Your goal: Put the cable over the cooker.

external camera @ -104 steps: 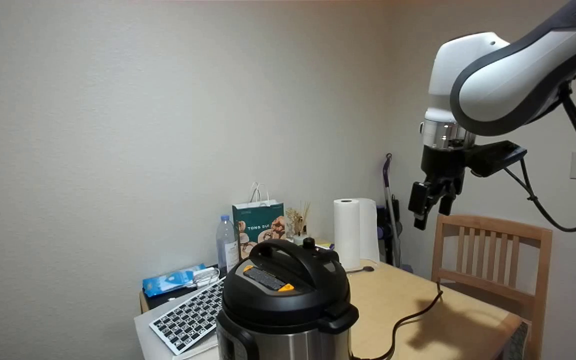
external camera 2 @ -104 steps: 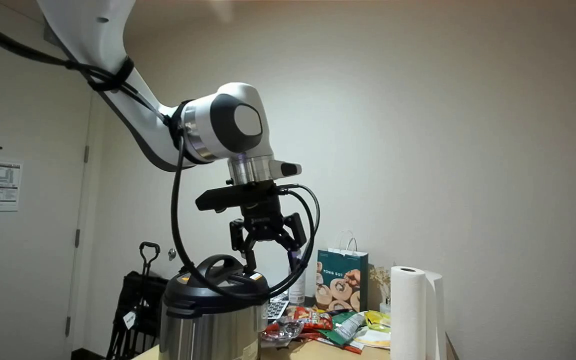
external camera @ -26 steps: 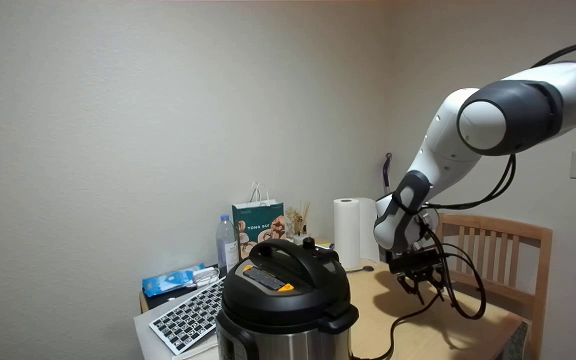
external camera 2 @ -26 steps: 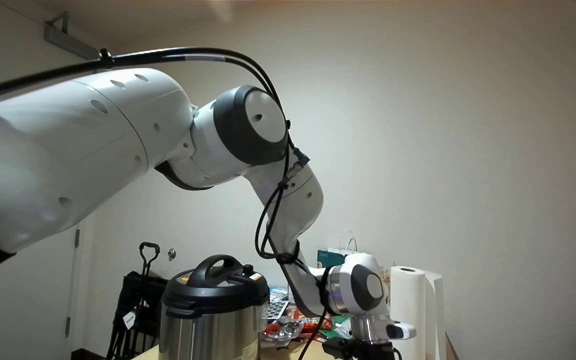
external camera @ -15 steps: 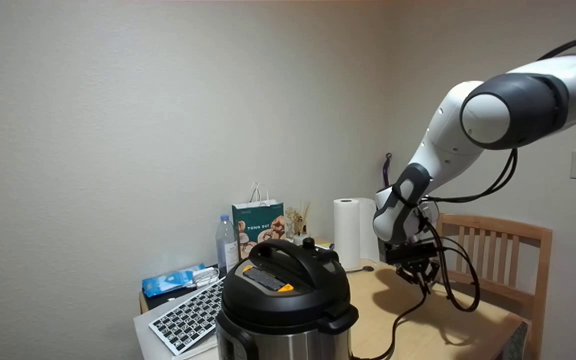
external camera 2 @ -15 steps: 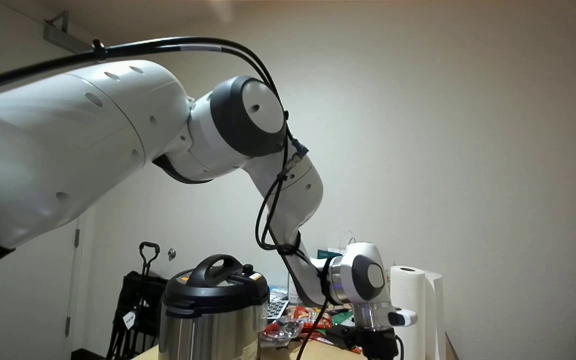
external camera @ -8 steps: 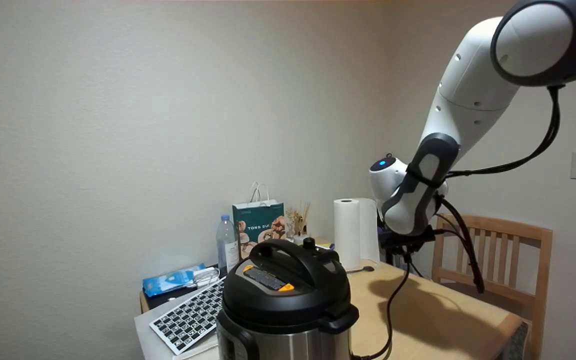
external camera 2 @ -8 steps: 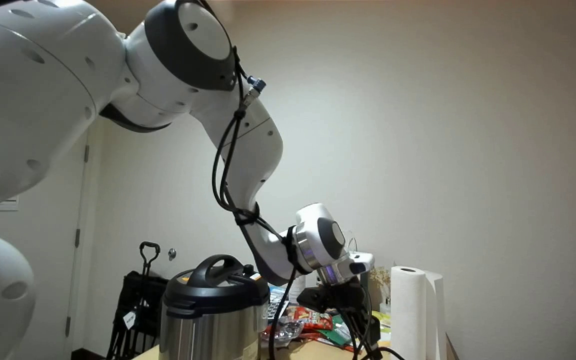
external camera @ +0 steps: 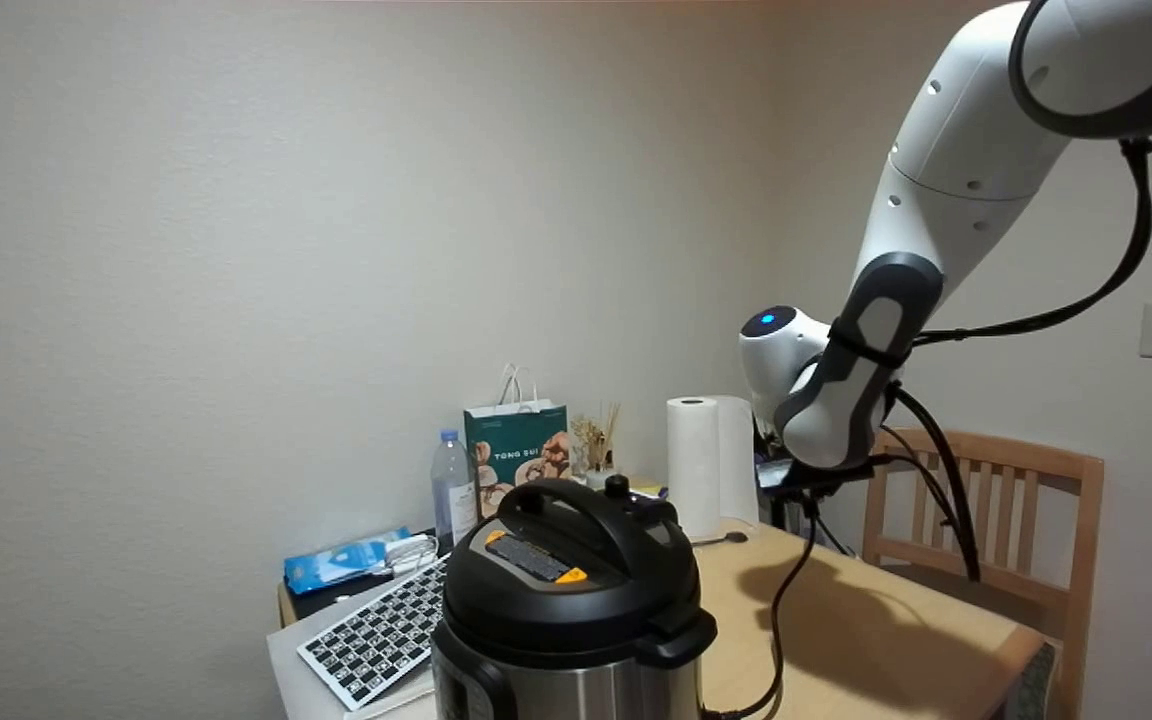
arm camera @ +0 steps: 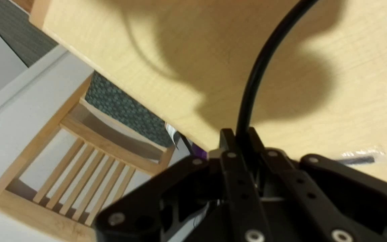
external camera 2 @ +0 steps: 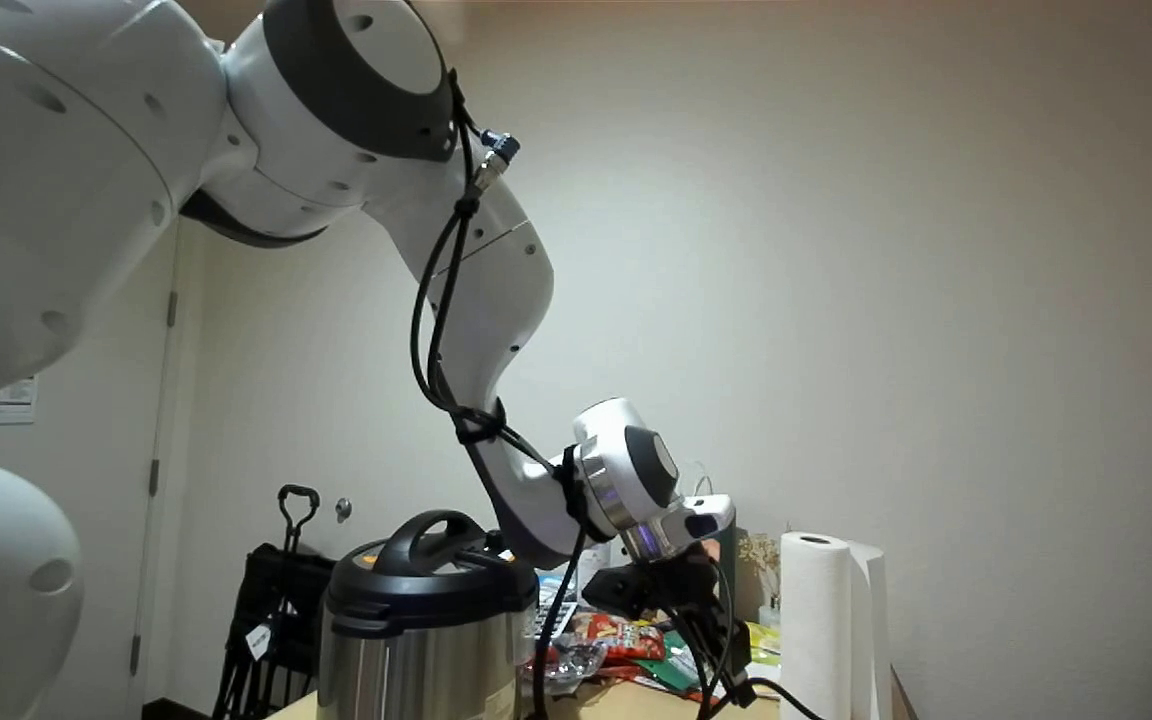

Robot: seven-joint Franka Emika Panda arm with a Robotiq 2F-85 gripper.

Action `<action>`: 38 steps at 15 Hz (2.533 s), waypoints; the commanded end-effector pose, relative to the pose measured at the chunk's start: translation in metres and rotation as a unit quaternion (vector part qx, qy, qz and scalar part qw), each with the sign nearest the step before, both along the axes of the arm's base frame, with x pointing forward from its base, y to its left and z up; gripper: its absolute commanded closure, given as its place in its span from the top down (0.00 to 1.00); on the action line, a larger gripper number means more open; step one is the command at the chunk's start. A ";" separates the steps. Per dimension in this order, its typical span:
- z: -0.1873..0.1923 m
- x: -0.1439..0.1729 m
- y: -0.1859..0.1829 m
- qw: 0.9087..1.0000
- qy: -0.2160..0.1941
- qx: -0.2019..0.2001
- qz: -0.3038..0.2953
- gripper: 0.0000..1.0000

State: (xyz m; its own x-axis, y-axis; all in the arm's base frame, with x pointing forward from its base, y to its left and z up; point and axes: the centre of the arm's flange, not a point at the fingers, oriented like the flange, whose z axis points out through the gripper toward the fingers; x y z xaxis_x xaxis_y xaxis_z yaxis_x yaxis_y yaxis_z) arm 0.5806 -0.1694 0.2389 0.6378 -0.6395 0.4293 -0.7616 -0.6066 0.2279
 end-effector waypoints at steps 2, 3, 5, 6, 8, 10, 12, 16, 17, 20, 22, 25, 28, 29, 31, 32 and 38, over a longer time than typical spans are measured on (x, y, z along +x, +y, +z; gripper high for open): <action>0.025 -0.005 0.074 0.991 -0.066 -0.093 0.068 0.02; 0.024 -0.001 0.094 0.987 -0.075 -0.112 0.091 0.02; 0.025 0.002 0.123 0.975 -0.090 -0.148 0.141 0.02; 0.024 0.005 0.133 0.967 -0.095 -0.167 0.168 0.02; 0.029 0.019 0.135 0.973 -0.083 -0.153 0.154 0.10; 0.028 0.018 0.143 0.970 -0.083 -0.160 0.164 0.10; 0.028 0.018 0.137 0.969 -0.082 -0.164 0.163 0.02; 0.081 -0.003 0.183 0.957 -0.129 -0.171 0.196 0.02; 0.091 -0.008 0.196 0.952 -0.130 -0.178 0.211 0.02; 0.116 -0.025 0.226 0.945 -0.113 -0.194 0.239 0.02; 0.114 -0.037 0.240 0.938 -0.108 -0.206 0.257 0.02; 0.103 -0.014 0.250 0.941 -0.116 -0.204 0.245 0.10; 0.099 -0.014 0.250 0.939 -0.121 -0.210 0.244 0.02; 0.104 -0.018 0.268 0.926 -0.136 -0.225 0.270 0.02; 0.107 -0.024 0.296 0.902 -0.156 -0.249 0.315 0.02; 0.109 -0.029 0.310 0.892 -0.165 -0.256 0.334 0.02; 0.104 -0.042 0.340 0.874 -0.172 -0.274 0.362 0.02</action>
State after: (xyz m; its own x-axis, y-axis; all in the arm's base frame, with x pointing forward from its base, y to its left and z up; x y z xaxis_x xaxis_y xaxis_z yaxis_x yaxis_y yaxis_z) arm 0.5458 0.1683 0.3269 0.6047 0.2337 0.7614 -0.2959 -0.8216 0.4872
